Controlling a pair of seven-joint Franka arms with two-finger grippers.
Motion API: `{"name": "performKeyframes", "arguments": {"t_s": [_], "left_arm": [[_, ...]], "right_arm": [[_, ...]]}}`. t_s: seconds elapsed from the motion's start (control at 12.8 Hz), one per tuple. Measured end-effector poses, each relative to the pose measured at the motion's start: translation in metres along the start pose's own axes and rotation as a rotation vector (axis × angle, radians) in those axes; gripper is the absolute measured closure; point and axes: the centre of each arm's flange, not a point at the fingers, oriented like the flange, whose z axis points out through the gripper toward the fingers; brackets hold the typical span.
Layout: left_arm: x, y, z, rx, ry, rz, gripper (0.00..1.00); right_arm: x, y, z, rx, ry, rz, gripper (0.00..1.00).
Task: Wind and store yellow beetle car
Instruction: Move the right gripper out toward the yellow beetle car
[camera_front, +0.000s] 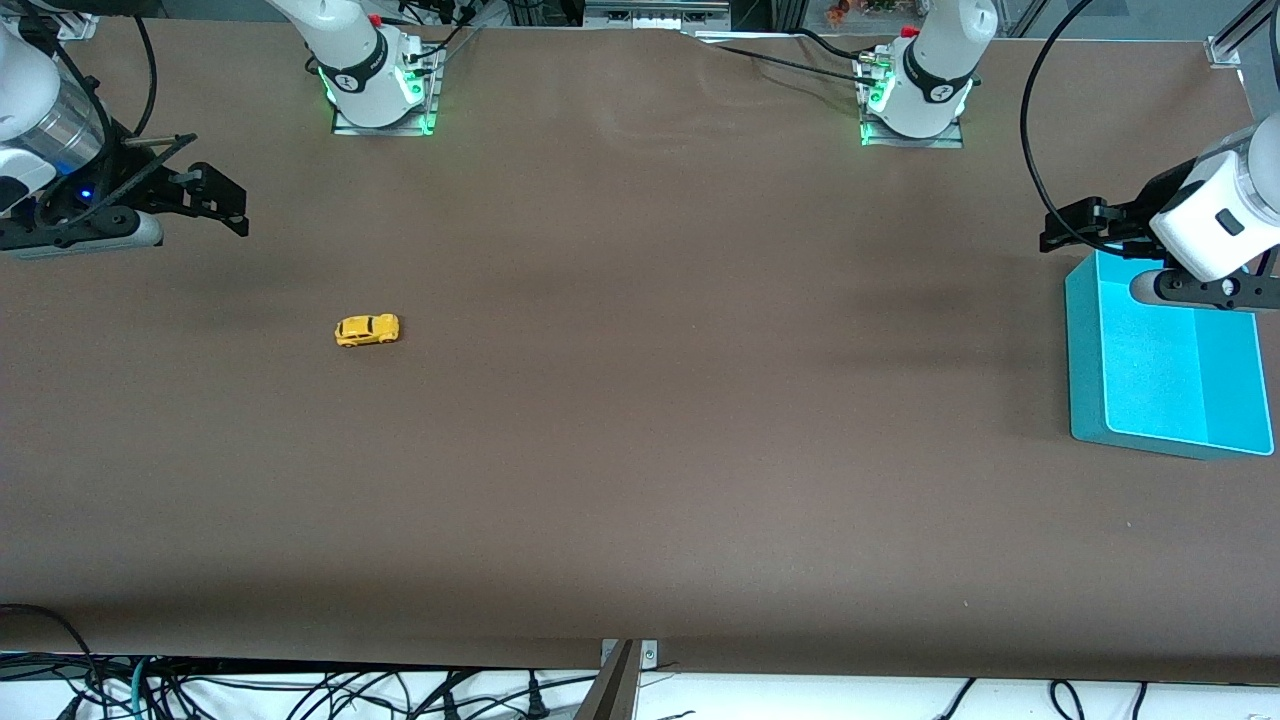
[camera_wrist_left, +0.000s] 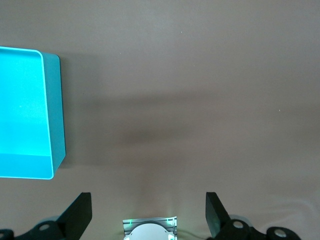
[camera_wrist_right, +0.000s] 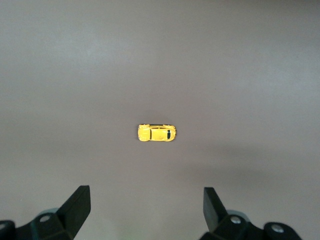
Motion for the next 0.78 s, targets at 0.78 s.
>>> {"name": "performKeyframes", "arguments": {"t_s": [0.78], "left_arm": [[0.0000,0.0007,0.0000,0.000,0.000,0.001,0.00]], "right_arm": [[-0.0025,-0.0002,-0.0020,0.000,-0.001,0.000,0.00]]}}
